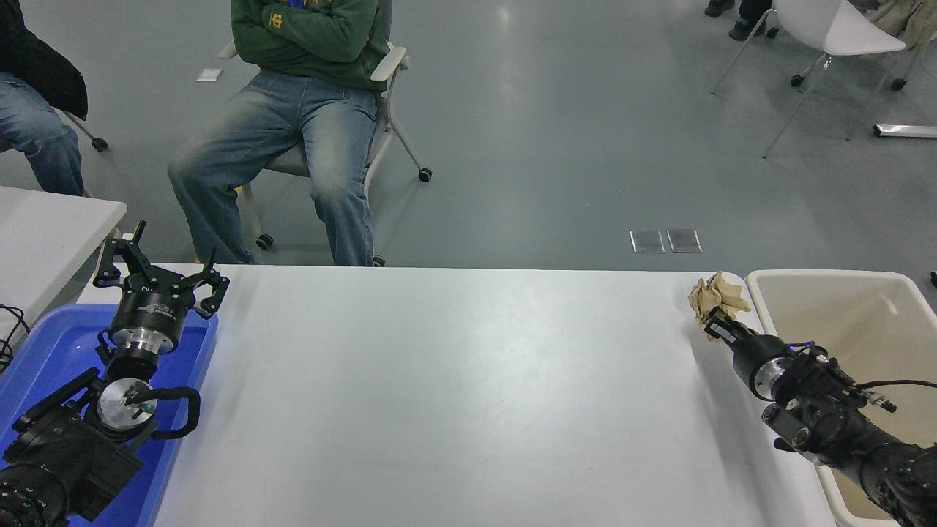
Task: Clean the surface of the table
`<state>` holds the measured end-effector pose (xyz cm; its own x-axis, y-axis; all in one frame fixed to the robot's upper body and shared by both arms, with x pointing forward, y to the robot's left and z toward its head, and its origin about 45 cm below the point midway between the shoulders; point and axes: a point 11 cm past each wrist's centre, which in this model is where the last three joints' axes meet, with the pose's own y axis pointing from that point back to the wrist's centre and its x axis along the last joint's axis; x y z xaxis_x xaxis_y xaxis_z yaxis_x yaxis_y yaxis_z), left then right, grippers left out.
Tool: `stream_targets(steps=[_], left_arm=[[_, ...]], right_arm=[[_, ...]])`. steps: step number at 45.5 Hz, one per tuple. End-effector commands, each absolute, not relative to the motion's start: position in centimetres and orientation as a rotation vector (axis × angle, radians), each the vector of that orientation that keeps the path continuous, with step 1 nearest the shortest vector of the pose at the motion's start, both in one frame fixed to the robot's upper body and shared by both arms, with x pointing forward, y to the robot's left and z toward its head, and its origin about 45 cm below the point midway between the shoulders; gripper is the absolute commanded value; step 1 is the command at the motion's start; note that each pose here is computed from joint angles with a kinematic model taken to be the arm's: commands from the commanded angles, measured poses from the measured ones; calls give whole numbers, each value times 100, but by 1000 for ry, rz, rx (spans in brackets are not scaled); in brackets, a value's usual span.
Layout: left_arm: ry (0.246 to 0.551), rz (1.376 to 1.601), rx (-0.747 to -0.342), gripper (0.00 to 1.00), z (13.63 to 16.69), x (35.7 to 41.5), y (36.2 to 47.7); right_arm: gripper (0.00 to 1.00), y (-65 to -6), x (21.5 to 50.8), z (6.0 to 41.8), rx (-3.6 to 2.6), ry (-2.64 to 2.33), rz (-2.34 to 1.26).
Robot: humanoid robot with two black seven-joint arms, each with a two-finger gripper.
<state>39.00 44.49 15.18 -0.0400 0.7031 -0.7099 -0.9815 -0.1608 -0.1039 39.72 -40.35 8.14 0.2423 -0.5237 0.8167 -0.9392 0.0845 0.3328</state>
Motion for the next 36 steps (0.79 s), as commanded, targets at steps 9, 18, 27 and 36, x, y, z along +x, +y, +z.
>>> stream_targets(steps=[9, 18, 27, 36], left_arm=[[493, 1590, -751, 100, 1517, 3900, 4450], [493, 1590, -751, 100, 1517, 3900, 4450], [493, 1590, -751, 100, 1517, 3900, 4450], [493, 1590, -751, 100, 1517, 3900, 4450]], right_arm=[[0, -4700, 4086, 1305, 1723, -1850, 110], [0, -4797, 4364, 1914, 1879, -2015, -1], [0, -4499, 4516, 2559, 2089, -2062, -23], [0, -4314, 4483, 2911, 2186, -2049, 3]])
